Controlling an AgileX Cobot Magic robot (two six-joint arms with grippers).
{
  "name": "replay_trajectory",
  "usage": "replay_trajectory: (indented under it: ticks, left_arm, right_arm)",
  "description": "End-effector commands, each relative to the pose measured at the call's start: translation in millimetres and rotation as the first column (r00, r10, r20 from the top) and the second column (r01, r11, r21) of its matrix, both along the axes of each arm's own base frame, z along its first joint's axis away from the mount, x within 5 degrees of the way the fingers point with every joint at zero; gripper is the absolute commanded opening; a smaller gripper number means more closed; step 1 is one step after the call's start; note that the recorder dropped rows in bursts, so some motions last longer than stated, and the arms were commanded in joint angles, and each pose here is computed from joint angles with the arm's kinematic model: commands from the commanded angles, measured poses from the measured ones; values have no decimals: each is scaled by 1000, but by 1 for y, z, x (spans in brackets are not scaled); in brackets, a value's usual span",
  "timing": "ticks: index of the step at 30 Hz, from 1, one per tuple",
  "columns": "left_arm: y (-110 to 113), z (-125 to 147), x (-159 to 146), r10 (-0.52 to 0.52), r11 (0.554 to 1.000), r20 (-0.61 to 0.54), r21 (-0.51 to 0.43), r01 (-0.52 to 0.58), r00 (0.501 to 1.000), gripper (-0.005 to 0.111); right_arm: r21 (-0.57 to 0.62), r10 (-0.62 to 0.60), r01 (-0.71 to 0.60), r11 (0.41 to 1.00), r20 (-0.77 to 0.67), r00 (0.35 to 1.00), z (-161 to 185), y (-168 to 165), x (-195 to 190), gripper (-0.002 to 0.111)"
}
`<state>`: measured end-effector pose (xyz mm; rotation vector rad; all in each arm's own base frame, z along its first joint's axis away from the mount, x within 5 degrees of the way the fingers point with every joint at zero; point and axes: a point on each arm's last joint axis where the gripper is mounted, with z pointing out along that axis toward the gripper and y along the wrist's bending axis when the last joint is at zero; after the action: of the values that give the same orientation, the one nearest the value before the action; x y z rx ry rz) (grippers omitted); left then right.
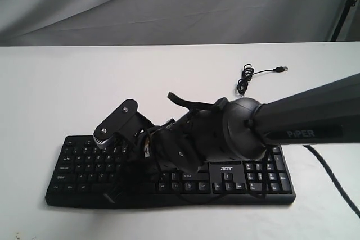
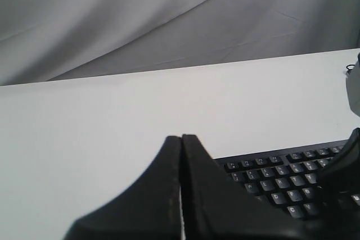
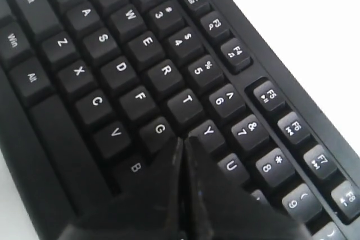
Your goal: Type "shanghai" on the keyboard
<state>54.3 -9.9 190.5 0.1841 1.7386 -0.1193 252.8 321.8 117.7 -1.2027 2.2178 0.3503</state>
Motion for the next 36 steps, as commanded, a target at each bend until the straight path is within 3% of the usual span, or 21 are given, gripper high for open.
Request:
replay_trajectory:
  ticks: [1, 12, 19, 28, 36]
  left_arm:
    - [0, -1, 0, -4, 1000, 3, -3, 4, 1000, 0]
    - [0, -1, 0, -4, 1000, 3, -3, 4, 1000, 0]
    - [0, -1, 0, -4, 1000, 3, -3, 4, 1000, 0]
    - [0, -1, 0, -4, 1000, 3, -3, 4, 1000, 0]
    - [0, -1, 0, -4, 1000, 3, -3, 4, 1000, 0]
  right_arm:
    - [14, 0, 0, 1000, 22, 1000, 0, 0, 3, 0]
    - [-8, -2, 2, 1000, 3, 1000, -14, -1, 3, 0]
    - [35, 1, -2, 999, 35, 999, 14, -1, 2, 0]
    - [47, 118, -121, 992, 56, 991, 16, 76, 5, 0]
    - [37, 129, -131, 991, 51, 990, 3, 86, 9, 0]
